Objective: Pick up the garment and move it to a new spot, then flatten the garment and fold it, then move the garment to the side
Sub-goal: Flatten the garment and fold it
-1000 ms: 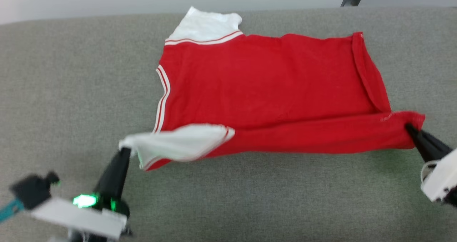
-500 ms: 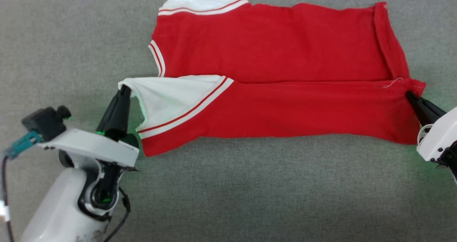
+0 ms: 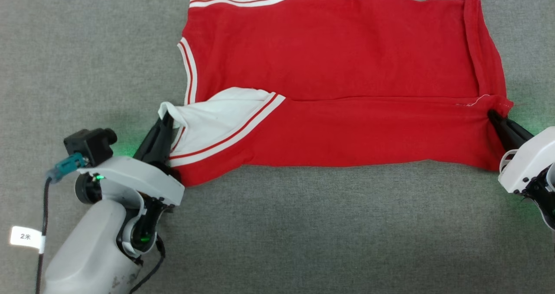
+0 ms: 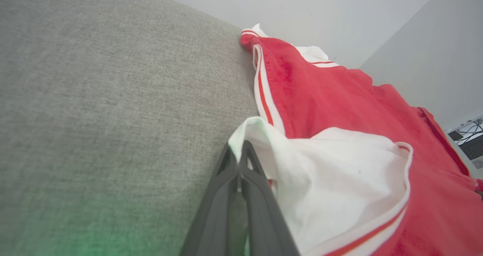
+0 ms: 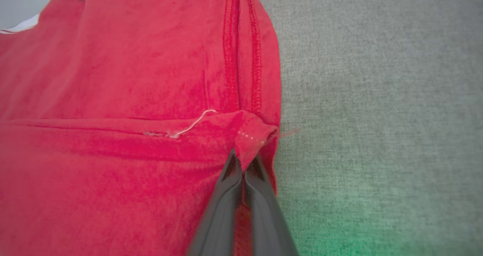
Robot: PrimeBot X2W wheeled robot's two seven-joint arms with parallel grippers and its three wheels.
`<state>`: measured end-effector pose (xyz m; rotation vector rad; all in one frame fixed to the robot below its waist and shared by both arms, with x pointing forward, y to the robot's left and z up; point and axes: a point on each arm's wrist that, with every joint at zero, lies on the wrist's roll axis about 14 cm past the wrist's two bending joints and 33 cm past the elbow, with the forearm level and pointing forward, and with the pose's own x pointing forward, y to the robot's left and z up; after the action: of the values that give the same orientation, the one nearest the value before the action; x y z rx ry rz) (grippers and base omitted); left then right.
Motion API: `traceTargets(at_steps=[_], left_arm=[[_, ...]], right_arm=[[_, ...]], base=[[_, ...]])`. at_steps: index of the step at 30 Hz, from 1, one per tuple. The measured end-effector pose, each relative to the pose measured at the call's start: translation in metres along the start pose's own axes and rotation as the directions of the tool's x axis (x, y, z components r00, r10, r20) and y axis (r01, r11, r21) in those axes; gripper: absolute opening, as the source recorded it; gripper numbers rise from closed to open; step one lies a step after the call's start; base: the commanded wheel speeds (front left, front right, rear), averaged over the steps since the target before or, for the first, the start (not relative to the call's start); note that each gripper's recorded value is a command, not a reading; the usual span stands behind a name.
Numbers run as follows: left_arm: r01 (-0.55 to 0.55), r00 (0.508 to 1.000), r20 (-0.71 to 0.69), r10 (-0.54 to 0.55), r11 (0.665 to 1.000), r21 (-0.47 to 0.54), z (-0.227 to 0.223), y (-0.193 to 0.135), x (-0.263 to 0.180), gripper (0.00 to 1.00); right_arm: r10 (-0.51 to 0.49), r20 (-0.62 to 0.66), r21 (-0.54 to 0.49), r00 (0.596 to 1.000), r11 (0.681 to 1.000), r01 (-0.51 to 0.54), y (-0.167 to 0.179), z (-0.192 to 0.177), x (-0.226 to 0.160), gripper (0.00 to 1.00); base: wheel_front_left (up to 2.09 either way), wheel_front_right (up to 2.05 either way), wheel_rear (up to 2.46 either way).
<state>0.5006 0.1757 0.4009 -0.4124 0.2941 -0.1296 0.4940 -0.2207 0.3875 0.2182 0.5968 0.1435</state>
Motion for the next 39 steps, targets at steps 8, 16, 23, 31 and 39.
traceTargets(at_steps=[8, 16, 23, 31, 39], left_arm=[[-0.007, 1.000, -0.005, 0.007, 0.995, 0.101, 0.005, 0.003, -0.002, 1.00], [-0.004, 1.000, 0.031, -0.003, 0.976, 0.217, 0.043, 0.001, -0.019, 1.00], [0.037, 0.996, -0.087, -0.015, 0.965, 0.260, 0.056, -0.010, -0.038, 1.00], [0.108, 0.881, -0.473, 0.014, 0.967, 0.230, 0.000, -0.019, -0.066, 1.00], [0.081, 0.839, -0.543, 0.042, 0.976, 0.200, -0.014, -0.014, -0.059, 1.00]], right_arm=[[0.017, 0.036, -0.019, 0.999, 1.000, -0.016, 0.007, 0.005, -0.006, 1.00], [0.035, 0.108, -0.037, 0.993, 0.999, -0.031, 0.013, 0.018, -0.022, 1.00], [0.062, 0.171, -0.076, 0.983, 0.996, -0.049, 0.023, 0.035, -0.030, 1.00], [0.078, 0.169, -0.066, 0.982, 0.996, -0.068, 0.032, 0.032, -0.029, 1.00], [0.062, 0.142, -0.050, 0.988, 0.997, -0.055, 0.025, 0.020, -0.024, 1.00]], base=[[0.00, 0.00, 0.00], [0.00, 0.00, 0.00], [0.00, 0.00, 0.00], [0.00, 0.00, 0.00], [0.00, 0.00, 0.00]])
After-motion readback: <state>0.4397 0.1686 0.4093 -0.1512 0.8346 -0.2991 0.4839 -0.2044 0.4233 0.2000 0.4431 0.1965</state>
